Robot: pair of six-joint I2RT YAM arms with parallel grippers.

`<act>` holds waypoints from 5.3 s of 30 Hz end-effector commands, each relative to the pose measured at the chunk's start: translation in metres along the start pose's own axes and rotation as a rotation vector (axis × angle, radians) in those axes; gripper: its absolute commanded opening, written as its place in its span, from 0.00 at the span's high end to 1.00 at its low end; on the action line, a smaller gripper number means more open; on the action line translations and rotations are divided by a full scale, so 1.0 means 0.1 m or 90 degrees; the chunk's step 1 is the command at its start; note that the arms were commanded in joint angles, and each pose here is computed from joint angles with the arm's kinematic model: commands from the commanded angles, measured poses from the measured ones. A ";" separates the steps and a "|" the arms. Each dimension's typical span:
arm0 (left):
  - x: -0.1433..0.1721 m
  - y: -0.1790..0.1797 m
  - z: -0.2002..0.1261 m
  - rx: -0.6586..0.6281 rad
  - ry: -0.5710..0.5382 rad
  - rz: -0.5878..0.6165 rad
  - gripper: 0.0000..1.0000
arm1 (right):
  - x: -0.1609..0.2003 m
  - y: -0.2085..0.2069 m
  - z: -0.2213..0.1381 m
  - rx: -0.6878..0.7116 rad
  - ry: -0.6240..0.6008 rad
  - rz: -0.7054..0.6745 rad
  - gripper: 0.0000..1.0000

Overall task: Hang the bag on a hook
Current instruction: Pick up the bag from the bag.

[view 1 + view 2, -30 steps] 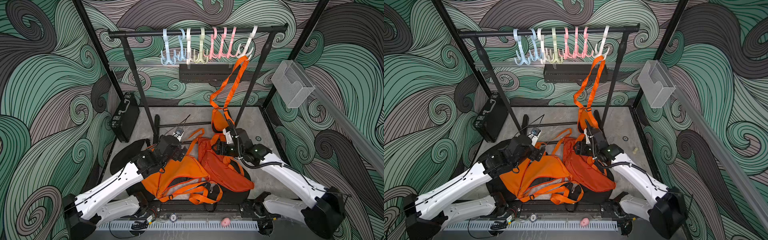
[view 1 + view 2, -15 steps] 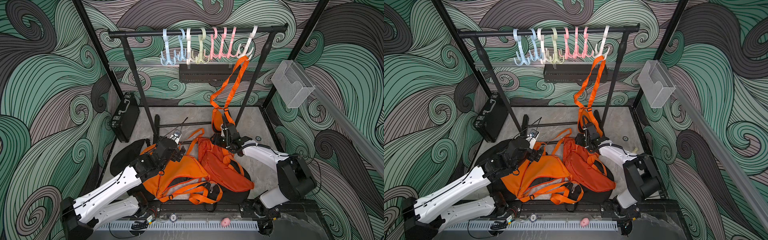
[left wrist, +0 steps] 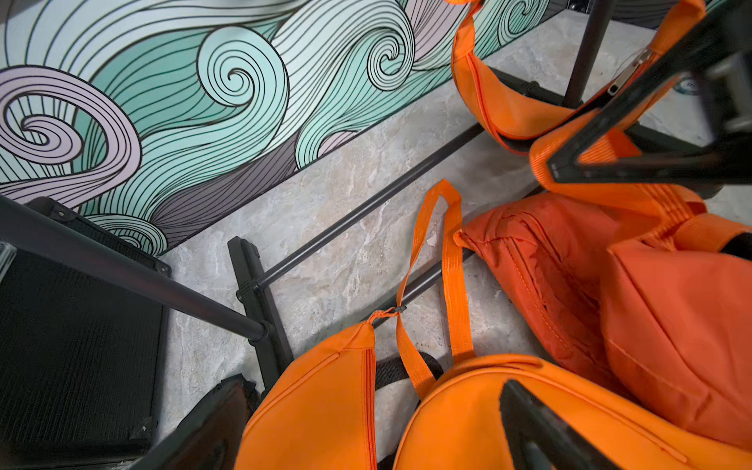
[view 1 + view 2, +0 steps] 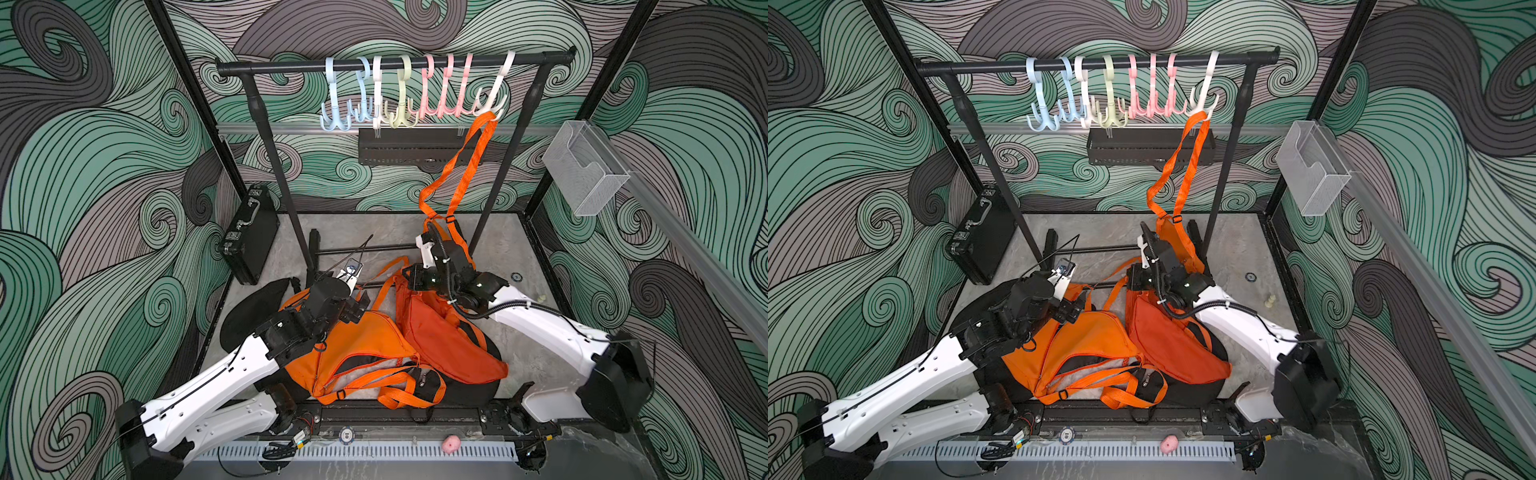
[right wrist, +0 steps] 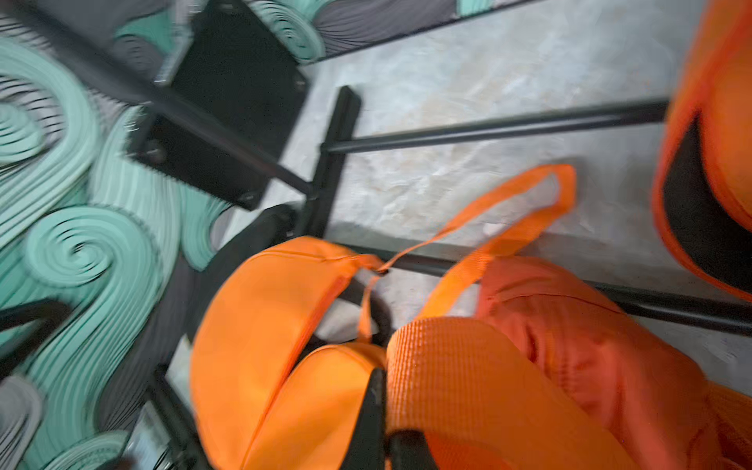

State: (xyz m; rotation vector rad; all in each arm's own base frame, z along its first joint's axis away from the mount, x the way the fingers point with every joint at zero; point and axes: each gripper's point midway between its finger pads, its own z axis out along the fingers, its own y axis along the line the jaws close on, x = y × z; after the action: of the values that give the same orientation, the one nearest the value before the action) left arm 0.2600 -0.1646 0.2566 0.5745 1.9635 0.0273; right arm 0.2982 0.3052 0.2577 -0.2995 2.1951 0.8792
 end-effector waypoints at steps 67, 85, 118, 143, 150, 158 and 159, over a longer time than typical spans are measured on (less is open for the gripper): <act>-0.68 -0.96 -0.22 0.396 -0.186 -0.182 0.34 | 0.19 2.09 -2.30 -0.677 0.141 -0.259 1.00; -0.48 -0.79 -0.26 0.341 -0.142 -0.185 0.96 | -0.17 1.41 -2.21 -0.436 -0.019 -0.197 1.00; -0.45 -0.77 -0.73 0.403 0.175 0.015 1.00 | 0.03 0.43 -1.18 -0.117 0.010 -0.288 0.44; -0.46 -0.85 -0.77 0.439 0.162 0.007 1.00 | -0.12 0.52 -0.57 -0.003 -0.142 -0.417 0.56; -0.46 -0.84 -0.77 0.435 0.161 0.014 1.00 | 0.10 0.68 -0.43 -0.081 -0.086 -0.431 0.52; -0.46 -0.81 -0.76 0.426 0.161 0.021 1.00 | 0.04 0.57 -0.35 -0.028 -0.090 -0.436 0.91; -0.45 -0.79 -0.75 0.419 0.161 0.020 1.00 | 0.00 0.55 -0.41 -0.015 -0.101 -0.437 0.96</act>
State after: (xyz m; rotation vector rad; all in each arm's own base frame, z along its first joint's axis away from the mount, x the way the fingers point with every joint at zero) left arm 0.1813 -0.2398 0.3043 1.0559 2.2182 -0.5851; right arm 0.2468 0.3271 0.2750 -0.9461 1.8198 0.5571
